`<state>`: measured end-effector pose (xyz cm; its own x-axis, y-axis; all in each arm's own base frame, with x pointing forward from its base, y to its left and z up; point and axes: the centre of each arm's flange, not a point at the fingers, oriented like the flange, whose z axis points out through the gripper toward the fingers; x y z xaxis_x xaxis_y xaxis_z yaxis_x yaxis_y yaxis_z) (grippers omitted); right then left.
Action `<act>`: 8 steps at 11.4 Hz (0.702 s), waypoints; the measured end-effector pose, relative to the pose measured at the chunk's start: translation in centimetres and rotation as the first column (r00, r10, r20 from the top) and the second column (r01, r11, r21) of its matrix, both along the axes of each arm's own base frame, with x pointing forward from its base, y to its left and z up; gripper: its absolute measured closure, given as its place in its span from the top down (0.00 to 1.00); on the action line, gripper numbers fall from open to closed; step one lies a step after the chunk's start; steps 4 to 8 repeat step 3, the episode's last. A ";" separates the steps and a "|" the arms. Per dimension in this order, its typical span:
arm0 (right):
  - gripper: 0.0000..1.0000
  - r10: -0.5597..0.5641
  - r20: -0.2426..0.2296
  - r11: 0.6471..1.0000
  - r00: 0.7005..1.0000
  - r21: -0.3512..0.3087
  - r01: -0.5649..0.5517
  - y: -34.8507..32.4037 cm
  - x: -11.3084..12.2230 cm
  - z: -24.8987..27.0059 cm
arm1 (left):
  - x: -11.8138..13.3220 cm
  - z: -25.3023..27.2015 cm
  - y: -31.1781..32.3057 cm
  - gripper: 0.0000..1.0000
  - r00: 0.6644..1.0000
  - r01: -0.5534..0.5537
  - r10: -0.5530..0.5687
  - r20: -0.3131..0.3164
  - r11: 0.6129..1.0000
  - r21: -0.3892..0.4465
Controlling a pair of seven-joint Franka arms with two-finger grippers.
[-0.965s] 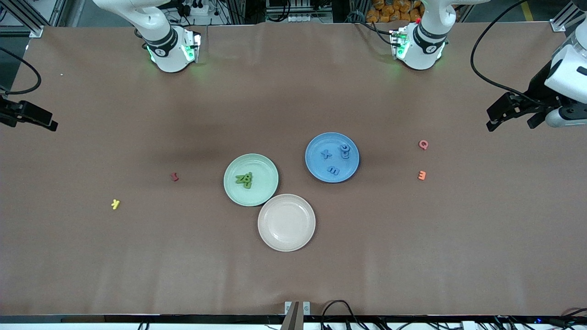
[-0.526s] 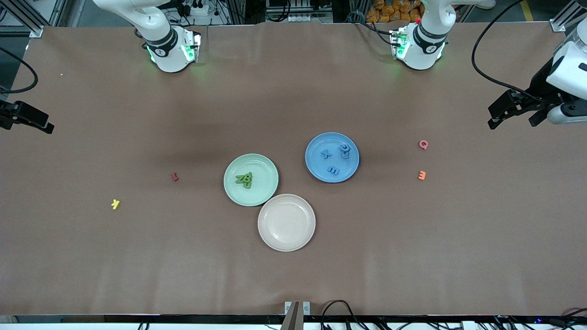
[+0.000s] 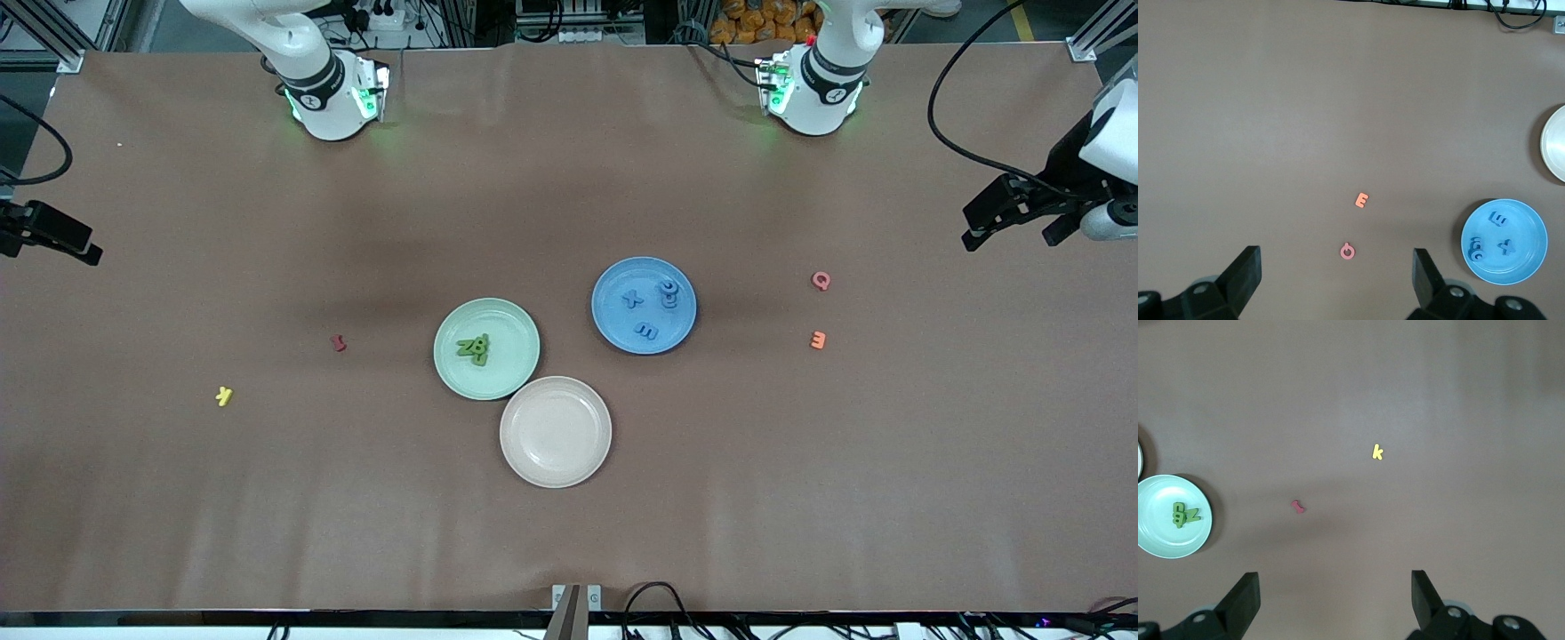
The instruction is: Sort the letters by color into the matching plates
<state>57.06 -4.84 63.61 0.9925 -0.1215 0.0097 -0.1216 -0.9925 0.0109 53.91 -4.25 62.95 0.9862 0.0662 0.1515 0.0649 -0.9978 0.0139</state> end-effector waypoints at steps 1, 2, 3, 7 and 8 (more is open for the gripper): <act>1.00 0.002 0.005 1.000 1.000 0.000 -0.002 0.1 0.1 0.0 | 0.0 0.0 0.0 1.00 1.000 0.000 0.000 -0.001 1.000 0.000; 1.00 0.006 0.010 1.000 1.000 0.000 -0.006 0.3 0.2 0.0 | 0.0 0.0 0.0 1.00 1.000 -0.001 0.001 -0.001 1.000 0.000; 1.00 0.012 0.013 1.000 1.000 0.000 -0.012 0.6 0.3 0.0 | 0.0 -0.1 0.1 1.00 1.000 -0.001 0.001 -0.002 1.000 0.000; 1.00 0.012 0.013 1.000 1.000 0.000 -0.012 0.6 0.3 0.0 | 0.0 -0.1 0.1 1.00 1.000 -0.001 0.001 -0.002 1.000 0.000; 1.00 0.012 0.013 1.000 1.000 0.000 -0.012 0.6 0.3 0.0 | 0.0 -0.1 0.1 1.00 1.000 -0.001 0.001 -0.002 1.000 0.000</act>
